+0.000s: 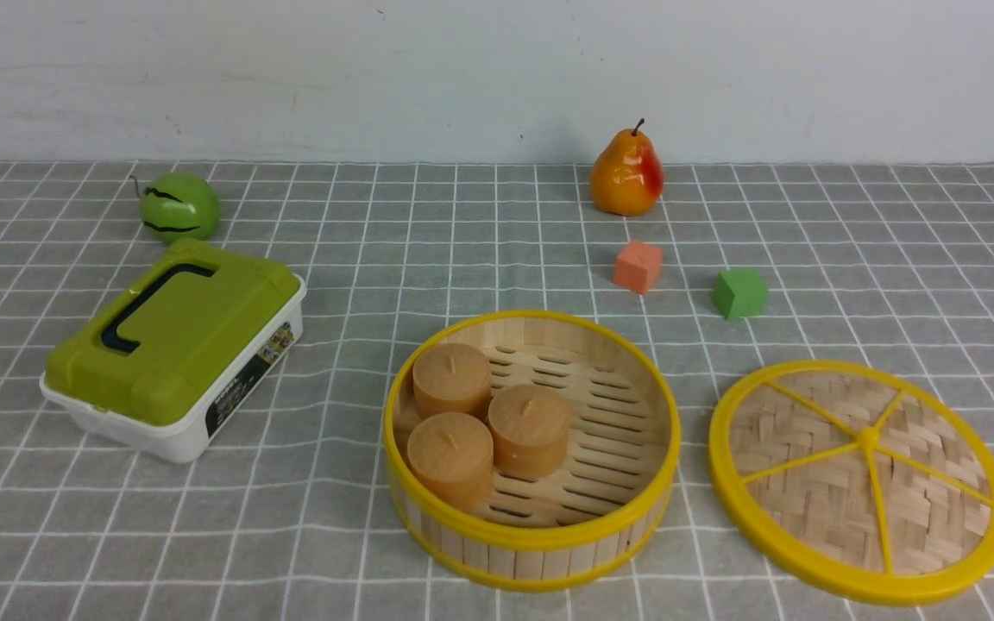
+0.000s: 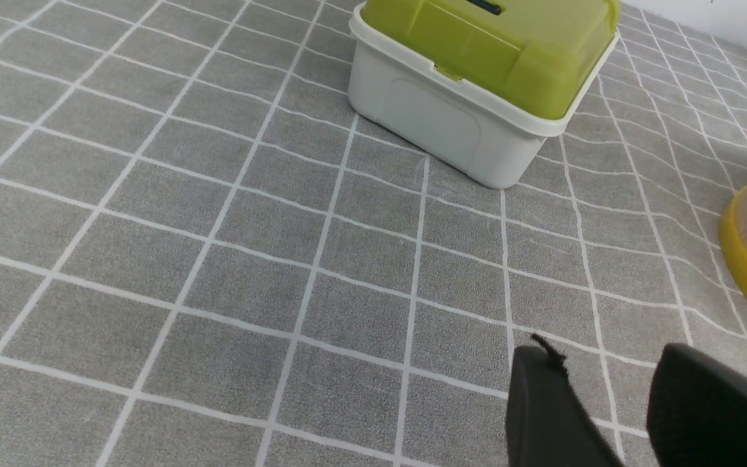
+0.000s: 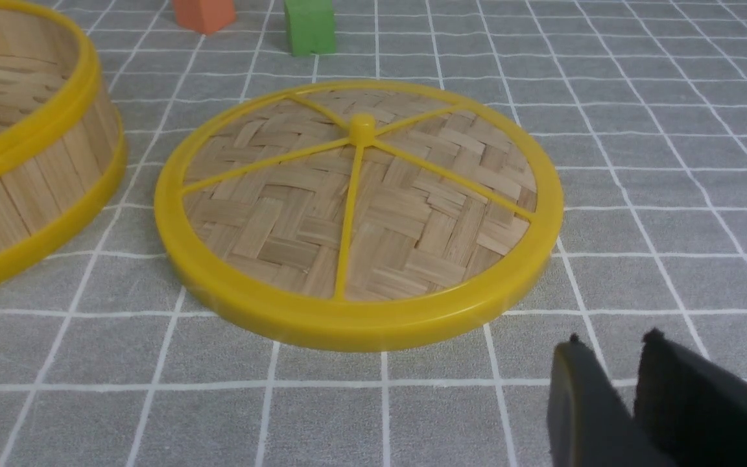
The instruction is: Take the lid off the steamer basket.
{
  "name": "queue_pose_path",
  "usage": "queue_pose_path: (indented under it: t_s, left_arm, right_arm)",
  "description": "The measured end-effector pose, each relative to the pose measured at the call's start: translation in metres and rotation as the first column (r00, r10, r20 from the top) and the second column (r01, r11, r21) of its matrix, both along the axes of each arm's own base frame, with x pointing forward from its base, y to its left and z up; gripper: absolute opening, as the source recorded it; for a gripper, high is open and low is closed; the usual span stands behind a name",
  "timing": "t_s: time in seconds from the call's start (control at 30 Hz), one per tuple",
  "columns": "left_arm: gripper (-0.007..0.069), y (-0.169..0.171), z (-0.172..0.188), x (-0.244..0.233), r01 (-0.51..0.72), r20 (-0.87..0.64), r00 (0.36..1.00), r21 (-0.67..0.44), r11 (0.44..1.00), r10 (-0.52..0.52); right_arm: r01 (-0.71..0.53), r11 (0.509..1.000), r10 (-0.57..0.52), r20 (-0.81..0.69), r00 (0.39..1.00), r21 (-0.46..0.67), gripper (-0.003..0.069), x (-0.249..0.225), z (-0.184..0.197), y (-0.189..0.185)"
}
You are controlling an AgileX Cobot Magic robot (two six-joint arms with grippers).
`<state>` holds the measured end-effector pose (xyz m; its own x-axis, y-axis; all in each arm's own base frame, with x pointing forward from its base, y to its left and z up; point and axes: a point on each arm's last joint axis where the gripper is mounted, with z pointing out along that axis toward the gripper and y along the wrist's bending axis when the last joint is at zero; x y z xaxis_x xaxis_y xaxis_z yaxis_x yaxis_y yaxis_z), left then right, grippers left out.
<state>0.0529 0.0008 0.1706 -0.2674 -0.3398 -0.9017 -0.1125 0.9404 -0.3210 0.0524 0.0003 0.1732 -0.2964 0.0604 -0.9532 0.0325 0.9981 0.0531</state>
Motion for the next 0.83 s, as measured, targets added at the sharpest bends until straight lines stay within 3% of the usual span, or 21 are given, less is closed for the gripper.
queue_pose_path:
  t_s: [0.83]
  left_arm:
    - [0.0239,0.0,0.0,0.0,0.0,0.0,1.0,0.0,1.0,0.0]
  right_arm:
    - [0.0,1.0,0.0,0.0,1.0,0.0,0.0138,0.0,0.0,0.0]
